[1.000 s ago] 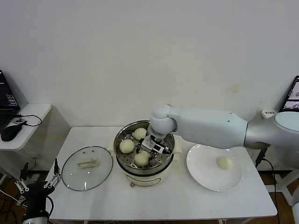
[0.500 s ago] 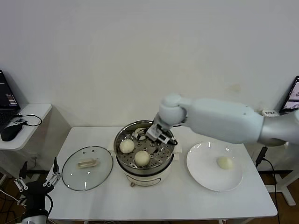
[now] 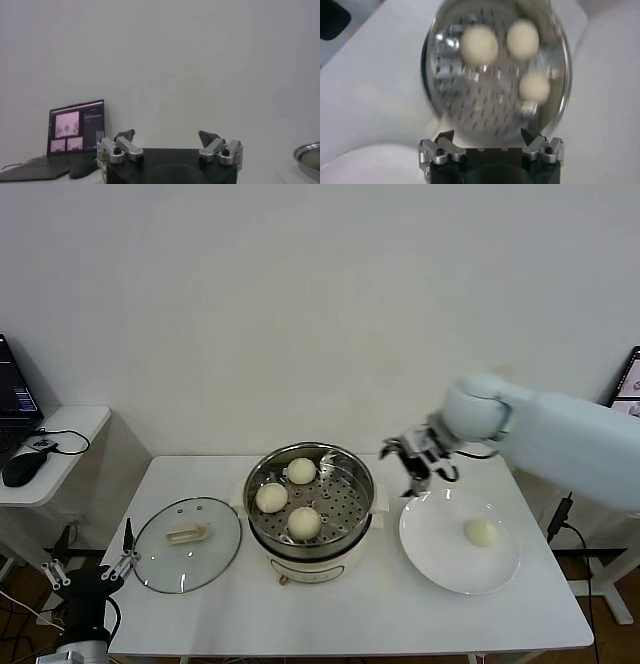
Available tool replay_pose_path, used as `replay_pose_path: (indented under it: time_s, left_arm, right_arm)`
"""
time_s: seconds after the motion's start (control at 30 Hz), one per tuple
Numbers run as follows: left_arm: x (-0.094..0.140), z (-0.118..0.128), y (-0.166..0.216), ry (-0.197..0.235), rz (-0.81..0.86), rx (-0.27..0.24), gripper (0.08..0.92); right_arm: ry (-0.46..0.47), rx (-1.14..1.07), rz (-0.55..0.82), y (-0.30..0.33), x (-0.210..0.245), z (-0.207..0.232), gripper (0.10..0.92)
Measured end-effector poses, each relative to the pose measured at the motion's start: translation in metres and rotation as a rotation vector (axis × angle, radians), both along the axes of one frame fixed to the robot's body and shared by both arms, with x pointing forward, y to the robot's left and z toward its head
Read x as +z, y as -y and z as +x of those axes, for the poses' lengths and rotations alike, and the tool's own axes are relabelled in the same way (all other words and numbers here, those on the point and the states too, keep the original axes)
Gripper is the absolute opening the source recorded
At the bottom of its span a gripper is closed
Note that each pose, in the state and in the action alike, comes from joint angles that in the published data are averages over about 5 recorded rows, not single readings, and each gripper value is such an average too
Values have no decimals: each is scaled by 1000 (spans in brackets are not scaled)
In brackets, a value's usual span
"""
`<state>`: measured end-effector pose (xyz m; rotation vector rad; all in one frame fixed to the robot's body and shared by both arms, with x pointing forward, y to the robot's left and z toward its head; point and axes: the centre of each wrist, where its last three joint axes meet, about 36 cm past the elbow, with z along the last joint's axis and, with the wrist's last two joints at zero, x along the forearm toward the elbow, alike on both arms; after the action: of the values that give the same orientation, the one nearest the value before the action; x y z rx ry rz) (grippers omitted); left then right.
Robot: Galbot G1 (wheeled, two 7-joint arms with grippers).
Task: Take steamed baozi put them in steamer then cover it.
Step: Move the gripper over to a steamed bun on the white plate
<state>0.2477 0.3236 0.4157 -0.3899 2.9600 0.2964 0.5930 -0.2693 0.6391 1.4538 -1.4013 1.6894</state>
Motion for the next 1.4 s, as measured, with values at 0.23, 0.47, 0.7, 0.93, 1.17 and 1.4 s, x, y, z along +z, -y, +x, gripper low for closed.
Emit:
replay_pose_path:
  time_s: [0.23, 0.47, 0.7, 0.93, 1.17, 1.4]
  left_arm:
    - [1, -1, 3, 0, 0, -7, 823]
    - [2, -4, 6, -9, 6, -7, 823]
    - [2, -9, 4, -18, 11, 3, 823]
    - [2, -11, 1, -21, 17, 13, 823]
    - [0, -10, -1, -24, 16, 20, 823]
    - [-2, -10, -2, -27, 15, 23, 823]
  right_arm:
    - [-27, -118, -17, 65, -33, -4, 823]
    - [-59, -194, -41, 109, -74, -4, 823]
    - [-71, -242, -74, 136, -109, -1, 823]
    - [-90, -266, -95, 143, -141, 5, 823]
    - [-96, -275, -109, 142, -162, 12, 823]
    - [-105, -287, -126, 142, -179, 15, 823]
